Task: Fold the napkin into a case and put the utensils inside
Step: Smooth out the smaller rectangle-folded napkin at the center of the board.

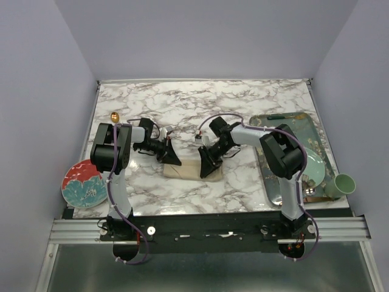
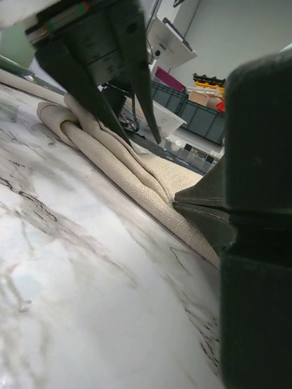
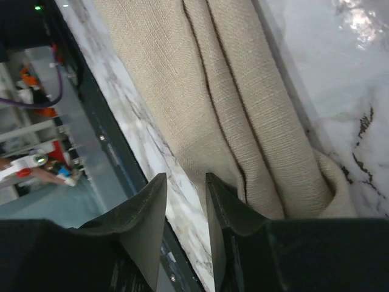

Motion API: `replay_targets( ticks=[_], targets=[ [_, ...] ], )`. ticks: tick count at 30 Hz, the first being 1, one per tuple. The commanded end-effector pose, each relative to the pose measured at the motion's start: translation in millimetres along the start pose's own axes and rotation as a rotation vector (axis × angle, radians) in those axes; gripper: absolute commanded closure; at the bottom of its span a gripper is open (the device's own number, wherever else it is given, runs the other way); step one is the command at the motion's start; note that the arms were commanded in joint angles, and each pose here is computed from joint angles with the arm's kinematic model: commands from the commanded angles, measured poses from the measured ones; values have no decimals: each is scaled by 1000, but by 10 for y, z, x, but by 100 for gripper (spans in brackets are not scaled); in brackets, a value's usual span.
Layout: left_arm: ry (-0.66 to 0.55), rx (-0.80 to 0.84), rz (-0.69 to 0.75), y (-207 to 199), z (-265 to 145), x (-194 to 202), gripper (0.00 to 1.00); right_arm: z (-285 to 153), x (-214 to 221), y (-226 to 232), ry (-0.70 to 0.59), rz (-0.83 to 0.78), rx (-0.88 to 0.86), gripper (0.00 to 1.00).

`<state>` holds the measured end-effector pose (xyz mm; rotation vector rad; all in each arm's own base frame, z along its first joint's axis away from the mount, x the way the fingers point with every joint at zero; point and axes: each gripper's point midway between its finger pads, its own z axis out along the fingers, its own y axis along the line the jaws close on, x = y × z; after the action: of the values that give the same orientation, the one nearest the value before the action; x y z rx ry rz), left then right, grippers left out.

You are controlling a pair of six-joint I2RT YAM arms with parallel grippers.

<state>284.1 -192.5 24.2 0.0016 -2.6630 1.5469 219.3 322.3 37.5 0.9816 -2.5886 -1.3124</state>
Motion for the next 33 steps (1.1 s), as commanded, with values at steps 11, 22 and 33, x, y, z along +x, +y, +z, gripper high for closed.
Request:
replay_targets(
  ticks=[11, 22, 33],
  targets=[
    [10, 27, 103, 238, -74, 67, 75, 173, 339, -574, 75, 263, 41, 66],
    [39, 124, 298, -480, -164, 441, 69, 151, 271, -561, 65, 248, 38, 70],
    [30, -14, -39, 546, 38, 305, 88, 49, 209, -450, 47, 213, 24, 71]
  ],
)
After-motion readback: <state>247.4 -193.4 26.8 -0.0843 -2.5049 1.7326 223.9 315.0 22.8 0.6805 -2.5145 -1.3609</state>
